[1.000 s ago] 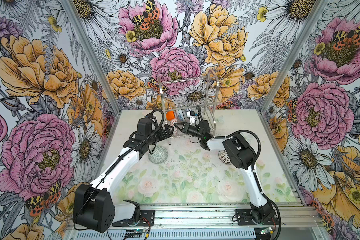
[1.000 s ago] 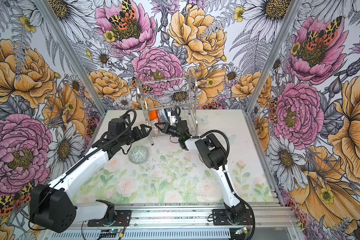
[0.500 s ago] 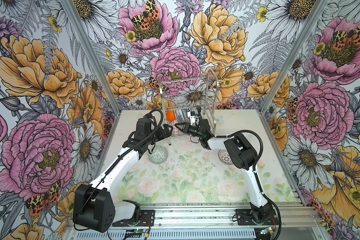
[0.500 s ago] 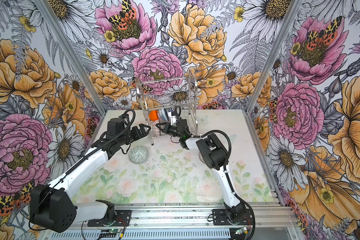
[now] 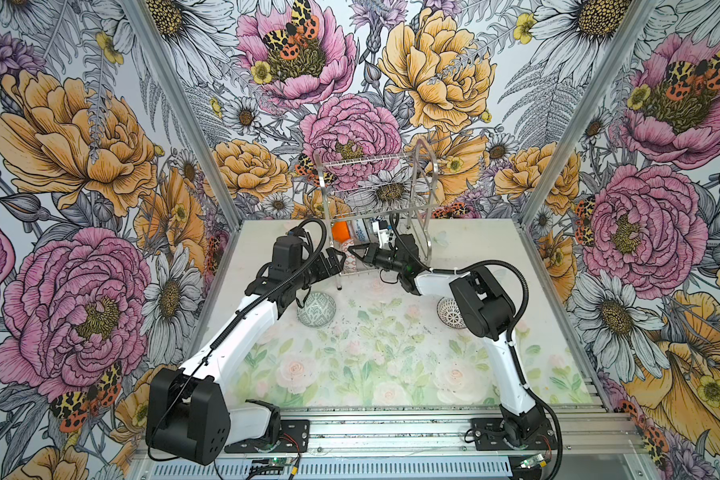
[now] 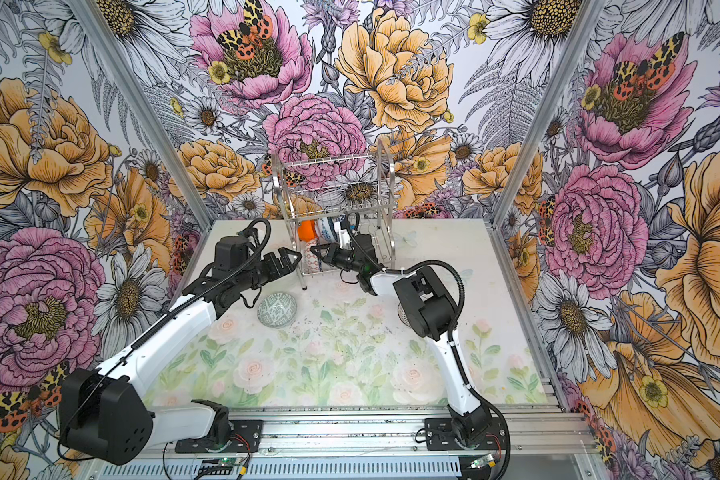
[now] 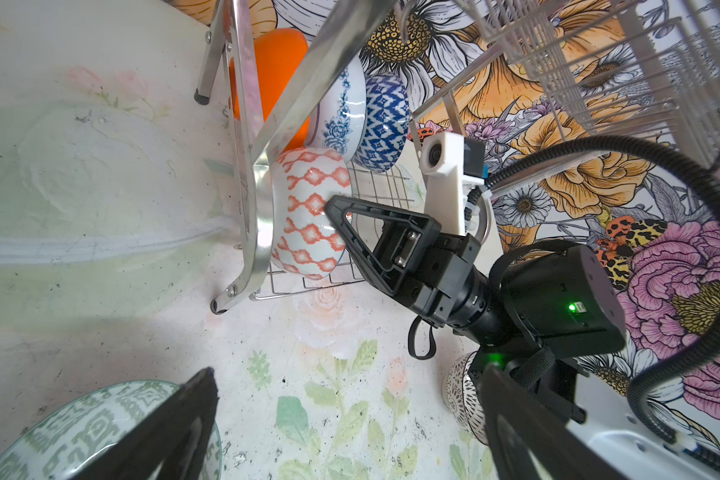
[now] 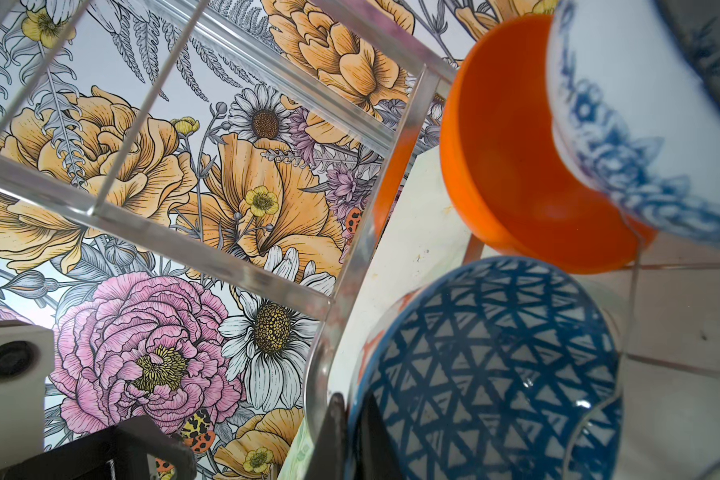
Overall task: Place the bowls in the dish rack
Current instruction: 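Push the held blue bowl deeper into the rack slot with the right gripper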
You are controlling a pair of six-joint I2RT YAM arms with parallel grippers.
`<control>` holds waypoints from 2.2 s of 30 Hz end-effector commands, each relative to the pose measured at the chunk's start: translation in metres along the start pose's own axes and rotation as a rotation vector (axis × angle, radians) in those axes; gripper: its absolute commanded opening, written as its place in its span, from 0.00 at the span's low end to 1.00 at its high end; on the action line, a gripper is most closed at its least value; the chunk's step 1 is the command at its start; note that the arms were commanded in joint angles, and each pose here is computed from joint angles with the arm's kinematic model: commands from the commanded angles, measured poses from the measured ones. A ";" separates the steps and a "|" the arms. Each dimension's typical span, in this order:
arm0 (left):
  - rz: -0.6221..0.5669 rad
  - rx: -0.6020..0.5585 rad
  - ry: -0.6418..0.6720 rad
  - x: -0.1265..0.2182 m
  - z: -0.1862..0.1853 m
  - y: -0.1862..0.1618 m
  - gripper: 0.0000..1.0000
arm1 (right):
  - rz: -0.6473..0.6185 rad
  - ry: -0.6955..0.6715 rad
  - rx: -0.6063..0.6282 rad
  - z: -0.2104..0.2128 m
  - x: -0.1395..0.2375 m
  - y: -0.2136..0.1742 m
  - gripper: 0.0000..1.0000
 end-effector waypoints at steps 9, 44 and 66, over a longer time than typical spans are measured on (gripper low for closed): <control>-0.011 0.011 -0.025 0.004 -0.002 0.003 0.99 | 0.074 -0.085 0.040 -0.010 -0.001 -0.010 0.00; -0.014 0.011 -0.025 0.005 -0.002 0.003 0.99 | 0.138 -0.024 0.188 0.018 -0.009 -0.016 0.18; -0.017 0.010 -0.026 0.006 -0.002 0.004 0.99 | 0.080 -0.012 0.224 0.027 0.007 -0.009 0.30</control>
Point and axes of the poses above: each gripper's point midway between its finger pads, its own x axis back along the fingers, its own z axis along the line the jaws close on, y = z × x, the point moved 6 cm from there along x, back along the fingers, and after that the axes turned 15 degrees about x, right-handed, at the moved point
